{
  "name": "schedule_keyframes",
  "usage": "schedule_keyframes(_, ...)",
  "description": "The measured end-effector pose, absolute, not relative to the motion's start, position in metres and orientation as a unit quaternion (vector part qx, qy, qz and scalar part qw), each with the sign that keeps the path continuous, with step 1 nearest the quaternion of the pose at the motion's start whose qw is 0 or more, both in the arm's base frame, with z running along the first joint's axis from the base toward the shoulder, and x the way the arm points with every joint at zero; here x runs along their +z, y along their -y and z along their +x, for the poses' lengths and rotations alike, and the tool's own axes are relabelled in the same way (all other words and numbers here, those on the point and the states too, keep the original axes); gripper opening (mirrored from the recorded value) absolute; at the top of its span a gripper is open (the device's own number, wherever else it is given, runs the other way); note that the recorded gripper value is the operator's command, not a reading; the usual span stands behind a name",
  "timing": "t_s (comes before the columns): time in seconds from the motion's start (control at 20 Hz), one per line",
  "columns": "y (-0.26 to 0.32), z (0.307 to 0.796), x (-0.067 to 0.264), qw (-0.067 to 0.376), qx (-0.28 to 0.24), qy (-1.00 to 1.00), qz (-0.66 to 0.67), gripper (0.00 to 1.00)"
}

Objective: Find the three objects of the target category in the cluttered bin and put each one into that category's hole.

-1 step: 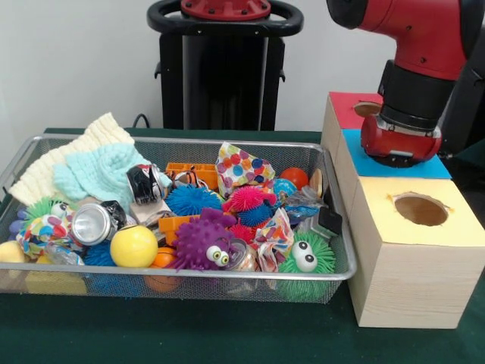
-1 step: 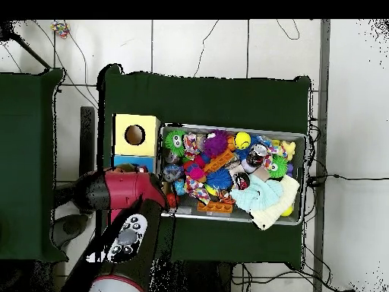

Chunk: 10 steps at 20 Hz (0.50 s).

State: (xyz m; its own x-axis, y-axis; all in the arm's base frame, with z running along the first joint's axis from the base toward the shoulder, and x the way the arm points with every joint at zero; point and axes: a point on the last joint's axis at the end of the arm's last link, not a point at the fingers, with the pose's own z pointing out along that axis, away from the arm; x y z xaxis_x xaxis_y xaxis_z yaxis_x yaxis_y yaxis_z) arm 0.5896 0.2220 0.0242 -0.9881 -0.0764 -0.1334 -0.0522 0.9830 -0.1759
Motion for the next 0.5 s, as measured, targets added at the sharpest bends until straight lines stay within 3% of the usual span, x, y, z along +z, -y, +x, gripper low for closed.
schedule_keyframes(0.3,-0.229,0.588,0.058,0.067,-0.086,-0.994,-0.033,1.00)
schedule_keyframes(0.5,-0.236,0.590,0.107,0.054,-0.079,-0.995,-0.027,1.00)
